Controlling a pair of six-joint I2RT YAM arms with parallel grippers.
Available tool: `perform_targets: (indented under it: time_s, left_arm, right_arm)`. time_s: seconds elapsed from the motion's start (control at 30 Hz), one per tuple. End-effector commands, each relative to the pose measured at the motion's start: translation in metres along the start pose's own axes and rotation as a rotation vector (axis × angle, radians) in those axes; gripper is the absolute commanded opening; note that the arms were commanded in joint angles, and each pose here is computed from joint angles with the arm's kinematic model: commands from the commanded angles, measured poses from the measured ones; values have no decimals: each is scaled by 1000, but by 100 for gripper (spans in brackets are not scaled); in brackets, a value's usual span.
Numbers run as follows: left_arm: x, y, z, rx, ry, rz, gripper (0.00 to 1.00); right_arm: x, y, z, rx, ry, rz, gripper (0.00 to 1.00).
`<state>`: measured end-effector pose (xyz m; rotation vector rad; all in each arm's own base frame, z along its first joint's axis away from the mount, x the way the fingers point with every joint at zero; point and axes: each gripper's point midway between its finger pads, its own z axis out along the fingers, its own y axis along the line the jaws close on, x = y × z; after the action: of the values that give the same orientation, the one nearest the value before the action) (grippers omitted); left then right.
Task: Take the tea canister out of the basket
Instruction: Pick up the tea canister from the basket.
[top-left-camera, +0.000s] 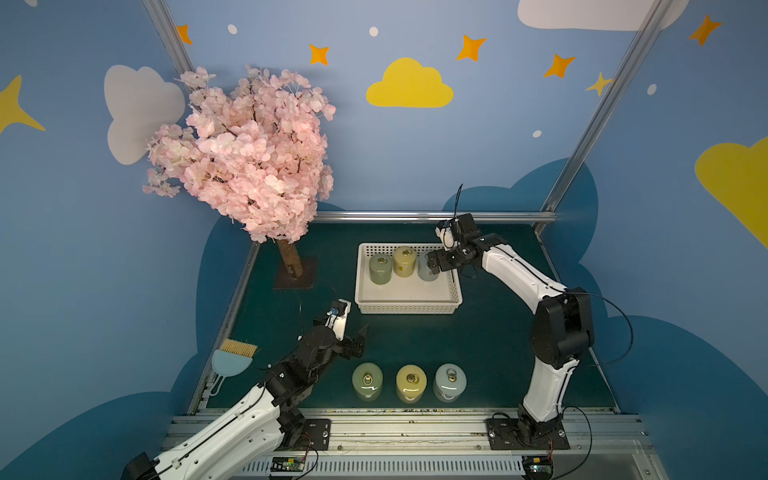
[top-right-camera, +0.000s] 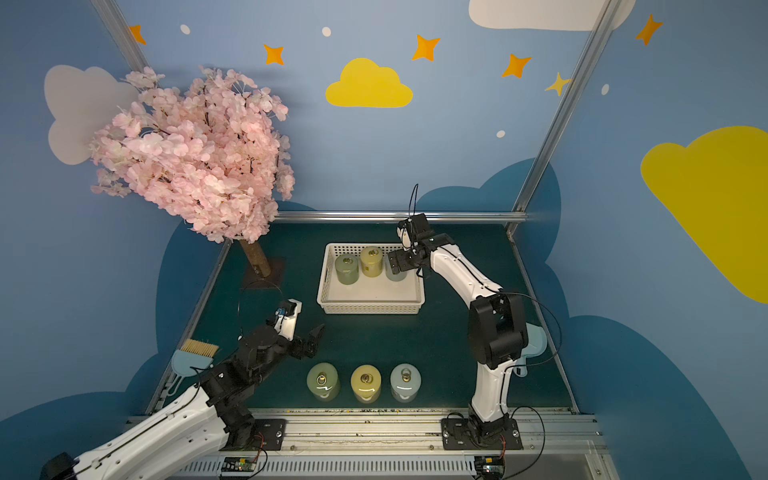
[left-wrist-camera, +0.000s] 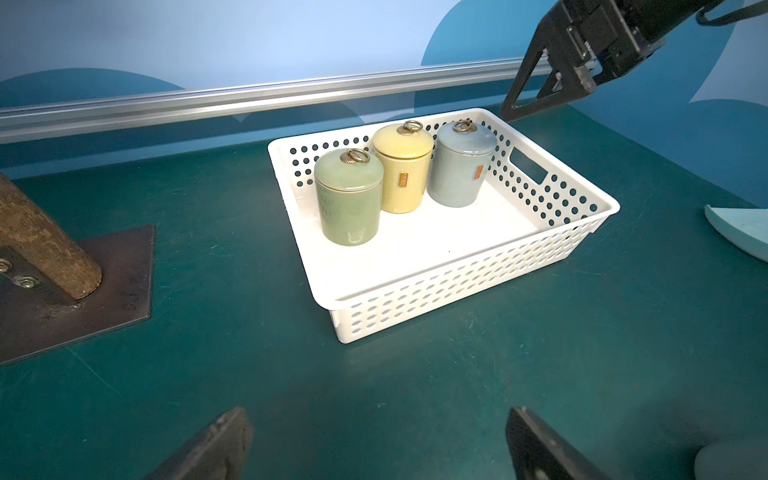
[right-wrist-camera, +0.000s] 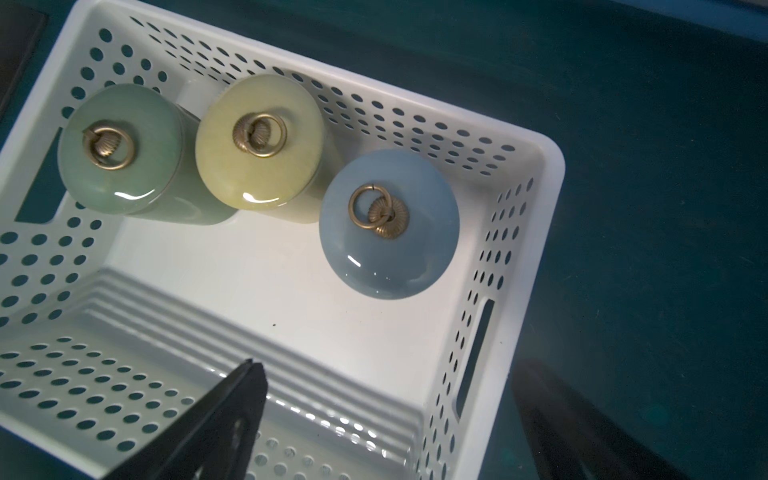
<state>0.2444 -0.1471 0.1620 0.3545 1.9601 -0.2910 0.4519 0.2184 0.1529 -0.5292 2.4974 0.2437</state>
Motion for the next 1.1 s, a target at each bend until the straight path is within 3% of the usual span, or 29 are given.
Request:
perform_targets:
  time_s: [0.0, 1.07]
  left_arm:
    - [-4, 3, 0, -17, -24, 7, 100]
    - [-2, 4, 3, -27, -19, 17, 100]
  right_arm:
    - [0, -1, 6, -10, 25, -11, 98]
    - [-10, -2, 78, -22, 83, -28, 98]
